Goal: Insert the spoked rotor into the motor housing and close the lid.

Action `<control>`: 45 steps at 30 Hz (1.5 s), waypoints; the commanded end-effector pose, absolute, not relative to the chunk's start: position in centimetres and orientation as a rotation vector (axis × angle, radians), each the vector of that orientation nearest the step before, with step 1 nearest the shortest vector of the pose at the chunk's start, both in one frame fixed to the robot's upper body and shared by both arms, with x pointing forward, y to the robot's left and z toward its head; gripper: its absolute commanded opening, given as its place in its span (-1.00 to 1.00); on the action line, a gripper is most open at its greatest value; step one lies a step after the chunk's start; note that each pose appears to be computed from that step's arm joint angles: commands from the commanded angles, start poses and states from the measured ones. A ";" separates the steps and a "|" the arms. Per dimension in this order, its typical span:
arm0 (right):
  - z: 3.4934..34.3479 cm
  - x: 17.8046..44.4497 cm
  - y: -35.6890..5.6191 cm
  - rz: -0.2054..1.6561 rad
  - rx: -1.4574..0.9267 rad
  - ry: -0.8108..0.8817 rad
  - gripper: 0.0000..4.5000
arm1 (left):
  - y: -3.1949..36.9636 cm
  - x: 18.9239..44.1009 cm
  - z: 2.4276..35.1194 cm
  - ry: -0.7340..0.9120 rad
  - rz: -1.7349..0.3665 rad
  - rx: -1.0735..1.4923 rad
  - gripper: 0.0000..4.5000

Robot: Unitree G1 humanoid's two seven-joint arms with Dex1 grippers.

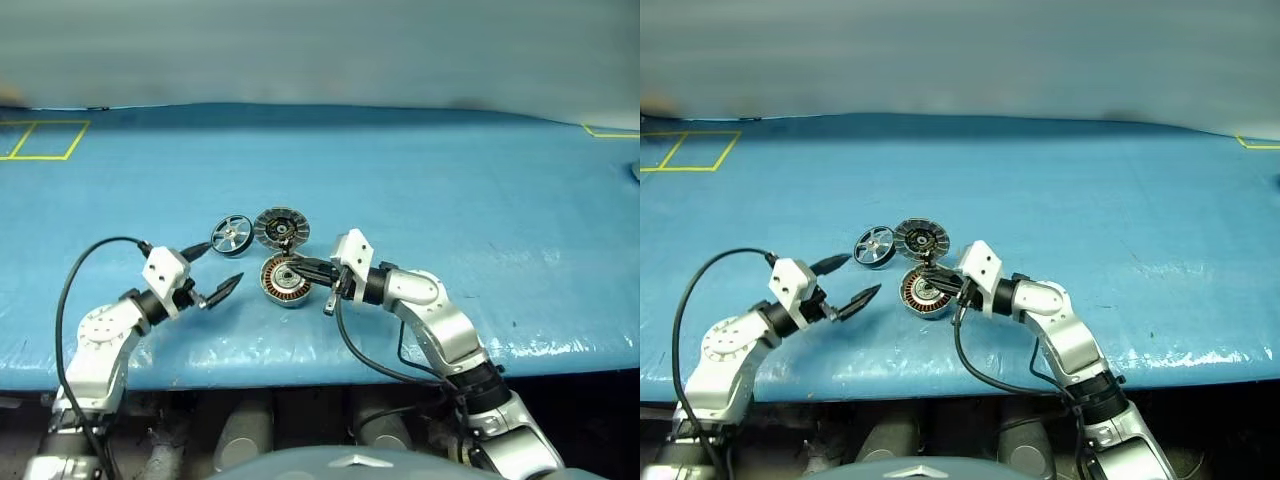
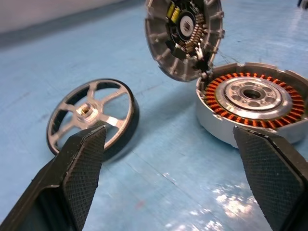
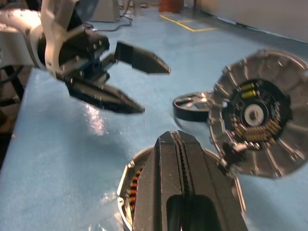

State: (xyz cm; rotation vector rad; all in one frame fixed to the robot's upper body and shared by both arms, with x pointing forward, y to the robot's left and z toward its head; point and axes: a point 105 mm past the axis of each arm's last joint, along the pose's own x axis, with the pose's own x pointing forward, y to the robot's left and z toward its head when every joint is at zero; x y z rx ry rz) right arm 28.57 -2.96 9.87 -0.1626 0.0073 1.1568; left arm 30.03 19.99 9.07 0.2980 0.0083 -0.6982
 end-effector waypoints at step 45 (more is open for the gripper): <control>9.2 29.2 -5.1 0.925 -0.165 -0.031 -1.00 | 23.1 36.2 6.0 0.573 -0.854 0.238 0.17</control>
